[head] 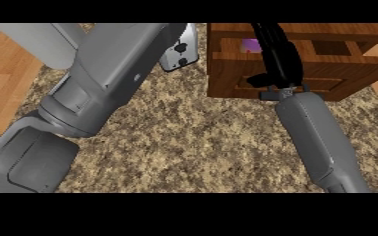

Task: Pick up the can, place it into the drawer and close the drawer

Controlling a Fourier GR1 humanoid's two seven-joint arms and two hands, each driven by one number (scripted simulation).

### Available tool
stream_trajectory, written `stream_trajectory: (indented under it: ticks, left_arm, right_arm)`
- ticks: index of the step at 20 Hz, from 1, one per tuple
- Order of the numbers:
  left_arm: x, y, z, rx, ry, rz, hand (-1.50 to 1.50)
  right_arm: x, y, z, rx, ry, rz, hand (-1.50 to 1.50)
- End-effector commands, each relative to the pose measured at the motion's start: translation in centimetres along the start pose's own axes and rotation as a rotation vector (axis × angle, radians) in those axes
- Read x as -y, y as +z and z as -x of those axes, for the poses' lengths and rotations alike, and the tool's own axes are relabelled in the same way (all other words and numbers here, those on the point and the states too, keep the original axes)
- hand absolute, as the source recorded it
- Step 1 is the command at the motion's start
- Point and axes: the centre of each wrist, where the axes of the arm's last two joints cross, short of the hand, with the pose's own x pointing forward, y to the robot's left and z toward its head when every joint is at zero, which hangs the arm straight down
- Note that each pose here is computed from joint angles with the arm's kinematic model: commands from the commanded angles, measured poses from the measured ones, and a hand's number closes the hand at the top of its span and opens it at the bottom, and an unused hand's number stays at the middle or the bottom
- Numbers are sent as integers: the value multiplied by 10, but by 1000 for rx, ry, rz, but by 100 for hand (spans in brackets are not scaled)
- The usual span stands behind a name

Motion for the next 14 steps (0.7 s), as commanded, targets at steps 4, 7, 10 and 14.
stream_trajectory:
  ticks: [4, 7, 10, 14]
  left_arm:
    - [-18, -3, -2, 10, 1, -5, -150]
    - [-44, -7, 10, -20, -16, 10, -150]
    - [-34, -2, -1, -2, -17, 14, -150]
    - [-51, -1, 10, -18, -24, 19, -150]
  right_arm:
    - [-19, -28, -2, -47, 62, 110, -150]
    - [-3, -48, 4, -65, 89, 125, -150]
    - [7, -65, 3, -50, 83, 164, -150]
    - [17, -78, 4, -78, 110, 175, -150]
